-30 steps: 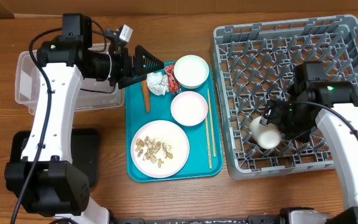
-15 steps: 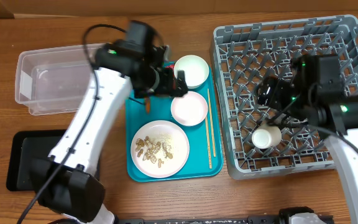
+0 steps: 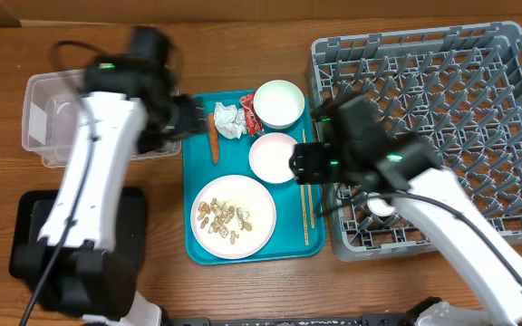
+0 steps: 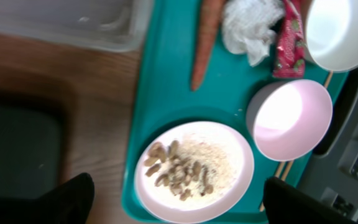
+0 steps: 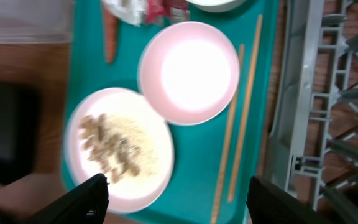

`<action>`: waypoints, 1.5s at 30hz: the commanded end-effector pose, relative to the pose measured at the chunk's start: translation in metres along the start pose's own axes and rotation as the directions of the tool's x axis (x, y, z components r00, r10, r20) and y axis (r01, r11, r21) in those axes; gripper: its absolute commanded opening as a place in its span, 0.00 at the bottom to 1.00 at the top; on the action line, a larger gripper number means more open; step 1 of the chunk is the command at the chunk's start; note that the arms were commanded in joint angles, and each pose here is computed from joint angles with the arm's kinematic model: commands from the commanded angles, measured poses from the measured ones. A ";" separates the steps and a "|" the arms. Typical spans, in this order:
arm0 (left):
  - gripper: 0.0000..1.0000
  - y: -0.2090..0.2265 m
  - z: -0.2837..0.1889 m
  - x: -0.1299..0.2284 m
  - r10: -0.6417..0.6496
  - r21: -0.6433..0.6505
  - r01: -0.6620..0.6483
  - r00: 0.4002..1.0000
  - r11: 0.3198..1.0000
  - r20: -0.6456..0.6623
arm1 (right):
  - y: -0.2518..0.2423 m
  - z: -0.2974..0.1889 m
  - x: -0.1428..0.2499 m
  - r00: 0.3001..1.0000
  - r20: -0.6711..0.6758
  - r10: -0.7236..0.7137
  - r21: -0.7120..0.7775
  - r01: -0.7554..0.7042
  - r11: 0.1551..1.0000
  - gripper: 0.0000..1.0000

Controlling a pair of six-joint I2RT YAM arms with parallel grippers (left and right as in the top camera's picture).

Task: Sort waste into correct bins and load items into the dishwasher

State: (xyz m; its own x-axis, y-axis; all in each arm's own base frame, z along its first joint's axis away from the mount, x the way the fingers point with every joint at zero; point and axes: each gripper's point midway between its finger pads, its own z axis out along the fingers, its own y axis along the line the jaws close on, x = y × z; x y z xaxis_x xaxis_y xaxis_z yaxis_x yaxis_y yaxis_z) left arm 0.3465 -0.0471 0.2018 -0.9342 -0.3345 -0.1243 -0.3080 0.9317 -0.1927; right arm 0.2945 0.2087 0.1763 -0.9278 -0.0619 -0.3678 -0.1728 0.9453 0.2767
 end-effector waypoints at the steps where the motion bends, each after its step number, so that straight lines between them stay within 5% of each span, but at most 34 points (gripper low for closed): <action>1: 0.88 0.018 -0.065 -0.002 -0.016 0.039 0.009 0.986 0.999 0.167 | -0.026 0.025 -0.019 0.998 0.053 0.040 0.168 -0.049 0.985 0.73; 7: 1.00 0.057 -0.138 0.017 -0.064 -0.001 0.071 0.912 0.997 0.406 | -0.025 0.078 -0.013 0.998 -0.044 0.053 0.156 -0.045 0.987 0.68; 13: 1.00 0.065 -0.176 0.039 -0.061 0.006 0.068 0.850 0.998 0.523 | -0.029 0.111 -0.008 0.995 -0.084 0.059 0.170 -0.045 0.985 0.57; 18: 1.00 0.065 -0.181 0.043 -0.061 0.012 0.065 0.840 0.998 0.539 | -0.035 0.130 -0.002 0.991 -0.116 0.071 0.185 -0.048 0.981 0.53; 24: 1.00 0.064 -0.179 0.041 -0.061 0.012 0.065 0.845 0.998 0.531 | -0.033 0.134 -0.002 0.990 -0.123 0.068 0.175 -0.045 0.984 0.35; 33: 1.00 0.064 -0.172 0.037 -0.061 0.004 0.069 0.857 0.998 0.512 | -0.037 0.146 0.004 0.986 -0.149 0.074 0.183 -0.046 0.982 0.35; 39: 1.00 0.064 -0.168 0.034 -0.061 -0.001 0.071 0.864 0.997 0.501 | -0.033 0.147 -0.002 0.991 -0.128 0.038 0.175 -0.015 0.984 0.04; 45: 1.00 0.064 -0.163 0.030 -0.061 -0.006 0.073 0.871 0.997 0.487 | -0.016 0.111 -0.030 0.999 -0.031 0.019 0.126 -0.015 0.992 0.04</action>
State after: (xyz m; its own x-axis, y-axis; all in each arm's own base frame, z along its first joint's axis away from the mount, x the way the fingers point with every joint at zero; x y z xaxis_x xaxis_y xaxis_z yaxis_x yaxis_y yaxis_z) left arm 0.2668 0.0216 0.3453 -0.7033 -0.4283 -0.5674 -0.3751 0.9016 -0.2156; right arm 0.3461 0.2210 0.0372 -0.9723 -0.0578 -0.2263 -0.0864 0.9892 0.1186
